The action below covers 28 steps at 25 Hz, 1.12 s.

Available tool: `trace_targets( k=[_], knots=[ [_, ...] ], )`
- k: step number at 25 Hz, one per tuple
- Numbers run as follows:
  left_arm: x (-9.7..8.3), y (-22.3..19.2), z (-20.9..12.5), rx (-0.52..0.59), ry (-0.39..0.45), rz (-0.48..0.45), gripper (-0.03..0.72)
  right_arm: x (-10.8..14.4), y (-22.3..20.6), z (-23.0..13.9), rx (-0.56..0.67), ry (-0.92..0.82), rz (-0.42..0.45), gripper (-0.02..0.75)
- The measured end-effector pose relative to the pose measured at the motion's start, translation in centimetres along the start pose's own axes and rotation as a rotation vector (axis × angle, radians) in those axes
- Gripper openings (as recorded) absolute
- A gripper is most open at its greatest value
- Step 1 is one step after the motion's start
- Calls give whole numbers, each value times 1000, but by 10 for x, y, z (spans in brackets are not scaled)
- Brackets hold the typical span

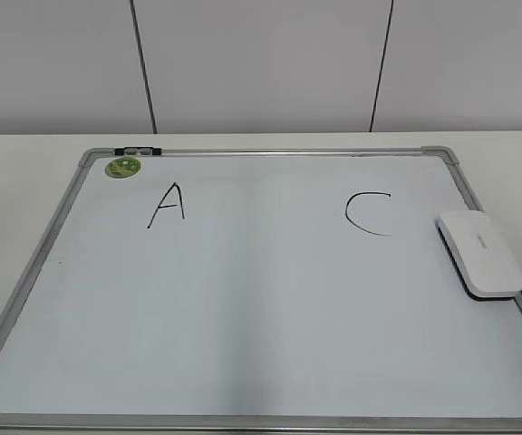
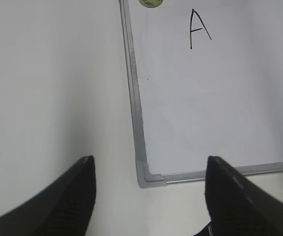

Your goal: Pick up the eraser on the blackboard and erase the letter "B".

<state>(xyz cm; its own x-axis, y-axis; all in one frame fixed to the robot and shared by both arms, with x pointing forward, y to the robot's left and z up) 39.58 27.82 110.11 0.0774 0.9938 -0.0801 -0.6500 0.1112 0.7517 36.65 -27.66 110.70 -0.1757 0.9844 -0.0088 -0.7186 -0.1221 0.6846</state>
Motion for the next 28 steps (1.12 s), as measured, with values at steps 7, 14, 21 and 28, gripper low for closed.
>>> trace_targets(
  k=[7,14,21,28],
  knots=[
    [4,0,-56,-15,0,4,508,3,-17,-67,47,-17,-6,592],
    [16,-14,-105,-13,-16,54,508,5,-42,-120,112,-26,-10,592],
    [20,-38,-136,55,-15,63,508,4,-47,-126,94,-28,-17,592],
    [21,-47,-120,-53,-22,65,508,-2,-57,-120,41,-21,-44,591]
  ],
)
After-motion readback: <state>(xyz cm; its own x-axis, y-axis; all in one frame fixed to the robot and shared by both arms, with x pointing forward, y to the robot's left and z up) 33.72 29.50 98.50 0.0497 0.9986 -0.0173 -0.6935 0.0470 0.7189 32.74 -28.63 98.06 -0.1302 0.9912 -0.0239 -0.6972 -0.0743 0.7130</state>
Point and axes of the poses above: a point on each arm's last joint axis where the gripper is mounted, y pointing back along that axis away from the gripper, x along the wrist's bending axis when the last joint is at zero, z = x × y, the point moved 9 cm from there along -y, pointing out along that axis toward the gripper, and after that the axes turned 1 degree about y, right-handed, at the moved point
